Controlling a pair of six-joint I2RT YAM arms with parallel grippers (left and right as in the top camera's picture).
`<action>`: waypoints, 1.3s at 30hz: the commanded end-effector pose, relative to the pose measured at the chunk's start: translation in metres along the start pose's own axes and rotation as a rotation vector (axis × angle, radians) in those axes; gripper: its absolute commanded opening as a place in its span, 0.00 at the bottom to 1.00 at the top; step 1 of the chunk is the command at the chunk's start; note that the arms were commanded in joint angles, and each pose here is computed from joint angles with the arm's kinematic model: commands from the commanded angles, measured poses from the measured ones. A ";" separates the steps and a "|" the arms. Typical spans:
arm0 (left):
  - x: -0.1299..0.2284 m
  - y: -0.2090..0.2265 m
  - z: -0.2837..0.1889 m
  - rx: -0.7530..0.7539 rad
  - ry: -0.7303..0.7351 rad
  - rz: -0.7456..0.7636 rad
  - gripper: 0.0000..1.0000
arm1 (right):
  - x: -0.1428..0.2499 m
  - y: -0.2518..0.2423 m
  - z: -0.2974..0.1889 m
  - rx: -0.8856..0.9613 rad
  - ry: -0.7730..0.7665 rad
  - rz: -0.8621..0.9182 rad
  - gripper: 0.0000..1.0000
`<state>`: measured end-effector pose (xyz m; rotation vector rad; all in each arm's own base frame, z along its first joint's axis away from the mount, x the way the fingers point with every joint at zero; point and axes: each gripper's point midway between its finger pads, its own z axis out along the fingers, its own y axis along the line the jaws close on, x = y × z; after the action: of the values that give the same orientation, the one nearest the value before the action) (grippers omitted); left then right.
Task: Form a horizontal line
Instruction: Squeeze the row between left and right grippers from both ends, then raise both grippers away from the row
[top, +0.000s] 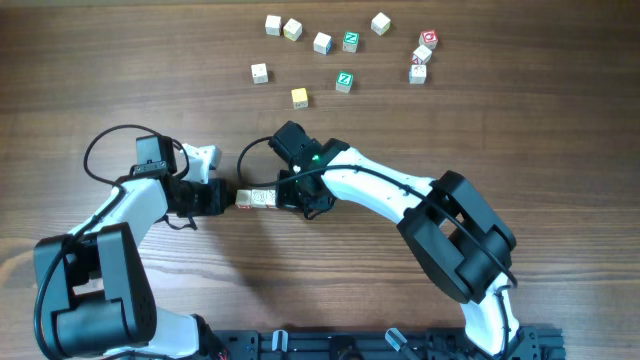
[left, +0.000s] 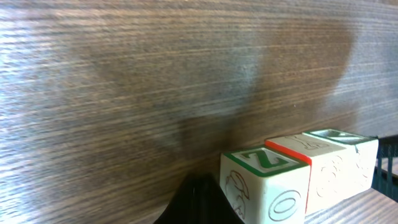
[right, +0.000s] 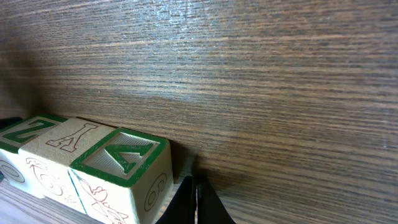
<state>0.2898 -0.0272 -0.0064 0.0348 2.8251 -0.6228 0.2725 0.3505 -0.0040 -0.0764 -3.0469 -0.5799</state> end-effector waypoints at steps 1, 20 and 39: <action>0.019 0.038 0.005 -0.193 0.070 -0.040 0.04 | -0.004 -0.019 0.006 0.067 -0.019 0.030 0.05; -0.063 -0.028 -0.142 -0.230 -0.505 0.094 0.04 | -0.039 -0.066 -0.087 0.293 -0.300 0.120 0.05; -0.051 -0.067 -0.212 -0.237 -0.733 0.174 0.14 | -0.108 -0.016 -0.157 0.117 -0.729 0.086 0.05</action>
<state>0.2827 0.0019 0.2214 0.0211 2.1223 -0.1726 0.3686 0.2704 0.1165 -0.5075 -3.6495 -0.3833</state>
